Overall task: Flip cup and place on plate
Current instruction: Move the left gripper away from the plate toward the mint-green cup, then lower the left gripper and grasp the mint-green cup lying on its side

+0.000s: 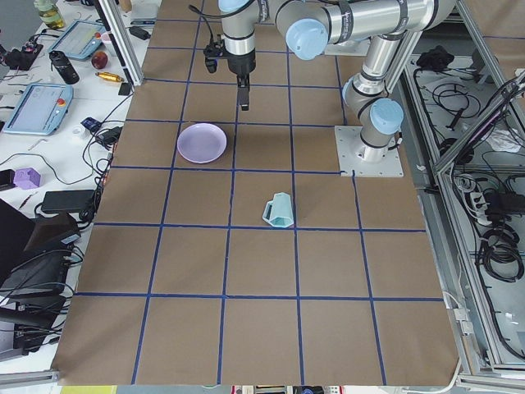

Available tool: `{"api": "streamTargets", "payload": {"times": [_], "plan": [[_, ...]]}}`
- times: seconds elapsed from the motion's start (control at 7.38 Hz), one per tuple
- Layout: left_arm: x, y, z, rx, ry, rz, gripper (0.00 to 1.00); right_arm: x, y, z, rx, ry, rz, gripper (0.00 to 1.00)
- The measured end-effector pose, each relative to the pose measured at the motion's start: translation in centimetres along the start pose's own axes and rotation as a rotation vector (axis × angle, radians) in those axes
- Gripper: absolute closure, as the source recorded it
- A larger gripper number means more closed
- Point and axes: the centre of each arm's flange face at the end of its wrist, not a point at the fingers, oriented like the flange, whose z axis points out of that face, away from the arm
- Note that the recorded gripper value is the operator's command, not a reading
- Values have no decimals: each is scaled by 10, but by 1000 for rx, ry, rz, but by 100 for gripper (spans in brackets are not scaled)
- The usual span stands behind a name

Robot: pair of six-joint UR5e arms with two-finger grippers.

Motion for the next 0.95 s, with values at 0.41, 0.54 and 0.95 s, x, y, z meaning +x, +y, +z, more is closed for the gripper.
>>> {"api": "streamTargets", "payload": {"times": [0.41, 0.54, 0.95], "plan": [[-81, 14, 33, -43, 39, 40, 0, 0, 0, 0, 0, 0, 0, 0], [-106, 19, 48, -45, 51, 62, 0, 0, 0, 0, 0, 0, 0, 0], [-187, 31, 101, -39, 134, 91, 0, 0, 0, 0, 0, 0, 0, 0]]}}
